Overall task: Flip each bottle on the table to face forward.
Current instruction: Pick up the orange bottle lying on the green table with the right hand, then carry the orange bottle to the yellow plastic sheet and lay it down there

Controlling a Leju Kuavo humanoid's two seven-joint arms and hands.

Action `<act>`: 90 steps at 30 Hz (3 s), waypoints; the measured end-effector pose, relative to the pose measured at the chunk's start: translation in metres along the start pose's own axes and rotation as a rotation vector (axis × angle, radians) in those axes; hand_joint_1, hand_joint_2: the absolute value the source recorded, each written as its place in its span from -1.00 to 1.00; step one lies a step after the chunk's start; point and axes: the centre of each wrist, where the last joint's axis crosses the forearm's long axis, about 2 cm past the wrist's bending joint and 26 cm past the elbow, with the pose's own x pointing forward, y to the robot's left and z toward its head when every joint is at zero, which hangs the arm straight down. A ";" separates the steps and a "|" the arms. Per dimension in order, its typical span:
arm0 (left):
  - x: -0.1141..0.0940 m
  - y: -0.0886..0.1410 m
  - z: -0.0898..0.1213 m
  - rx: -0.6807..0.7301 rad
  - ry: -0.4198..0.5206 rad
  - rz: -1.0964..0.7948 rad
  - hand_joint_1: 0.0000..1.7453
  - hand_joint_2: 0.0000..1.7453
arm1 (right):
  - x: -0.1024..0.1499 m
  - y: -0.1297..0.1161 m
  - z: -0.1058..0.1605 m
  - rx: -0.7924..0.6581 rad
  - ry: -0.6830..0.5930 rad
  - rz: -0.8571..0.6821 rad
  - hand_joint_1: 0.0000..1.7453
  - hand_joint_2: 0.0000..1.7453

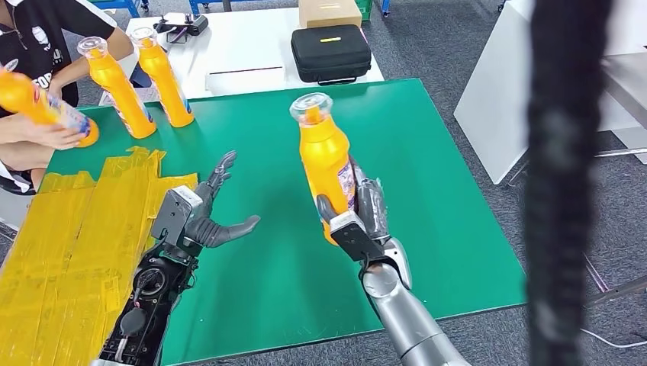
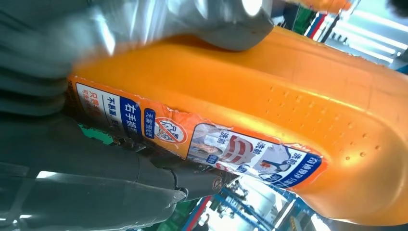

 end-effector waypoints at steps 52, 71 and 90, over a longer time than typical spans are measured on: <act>0.022 -0.018 -0.028 -0.318 -0.087 0.312 -1.00 1.00 | 0.009 0.050 0.016 0.195 -0.153 0.079 1.00 1.00; 0.031 -0.019 -0.028 -0.350 -0.127 0.321 -1.00 1.00 | 0.003 0.043 0.020 0.191 -0.141 0.107 1.00 1.00; 0.037 -0.028 -0.030 -0.382 -0.144 0.338 -1.00 1.00 | 0.021 0.059 0.023 0.255 -0.243 0.090 1.00 1.00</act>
